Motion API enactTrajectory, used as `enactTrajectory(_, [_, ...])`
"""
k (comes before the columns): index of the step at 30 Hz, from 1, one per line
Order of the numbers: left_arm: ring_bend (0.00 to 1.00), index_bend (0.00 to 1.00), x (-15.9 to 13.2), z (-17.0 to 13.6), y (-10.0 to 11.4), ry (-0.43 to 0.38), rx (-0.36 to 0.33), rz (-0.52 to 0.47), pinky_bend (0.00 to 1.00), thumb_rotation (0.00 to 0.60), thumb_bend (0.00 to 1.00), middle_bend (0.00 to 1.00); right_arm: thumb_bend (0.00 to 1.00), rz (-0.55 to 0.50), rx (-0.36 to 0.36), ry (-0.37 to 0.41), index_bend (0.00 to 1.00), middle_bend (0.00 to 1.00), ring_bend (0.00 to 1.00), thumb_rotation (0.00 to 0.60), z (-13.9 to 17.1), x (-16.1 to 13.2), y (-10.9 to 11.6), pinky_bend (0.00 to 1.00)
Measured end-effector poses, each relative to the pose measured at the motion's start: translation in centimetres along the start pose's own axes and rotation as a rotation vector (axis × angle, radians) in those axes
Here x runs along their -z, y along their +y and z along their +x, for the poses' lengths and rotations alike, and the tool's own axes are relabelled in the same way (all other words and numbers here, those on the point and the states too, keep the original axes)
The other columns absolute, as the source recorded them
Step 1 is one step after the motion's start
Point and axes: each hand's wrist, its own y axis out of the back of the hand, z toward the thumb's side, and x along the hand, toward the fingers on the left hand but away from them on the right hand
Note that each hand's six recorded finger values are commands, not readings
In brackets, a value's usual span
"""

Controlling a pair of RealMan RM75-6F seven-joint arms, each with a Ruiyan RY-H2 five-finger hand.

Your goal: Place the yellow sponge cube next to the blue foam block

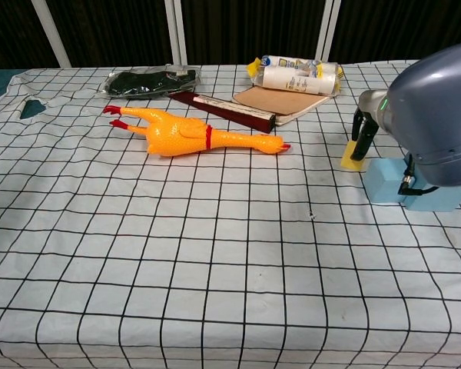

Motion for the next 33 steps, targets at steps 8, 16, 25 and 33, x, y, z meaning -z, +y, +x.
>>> enactTrajectory(8, [0.00, 0.08, 0.0, 0.0, 0.0, 0.000, 0.000, 0.001, 0.00, 0.600, 0.14, 0.03, 0.26, -0.005, -0.003, -0.001, 0.43, 0.04, 0.07, 0.600, -0.1, -0.1, -0.3, 0.09])
enactTrajectory(16, [0.00, 0.08, 0.1, 0.0, 0.0, 0.002, 0.002, 0.004, 0.00, 0.600, 0.14, 0.03, 0.32, -0.010, 0.002, -0.002, 0.46, 0.04, 0.07, 0.600, -0.3, -0.2, -0.5, 0.09])
enactTrajectory(25, [0.00, 0.08, 0.1, 0.0, 0.0, 0.003, 0.002, 0.006, 0.00, 0.600, 0.14, 0.03, 0.34, -0.023, 0.001, 0.039, 0.47, 0.04, 0.07, 0.600, 0.3, -0.9, -0.3, 0.09])
enactTrajectory(33, [0.00, 0.08, 0.1, 0.0, 0.0, 0.002, 0.003, 0.005, 0.00, 0.600, 0.14, 0.03, 0.33, -0.009, 0.024, 0.162, 0.47, 0.04, 0.07, 0.600, 2.8, -3.0, -0.1, 0.09])
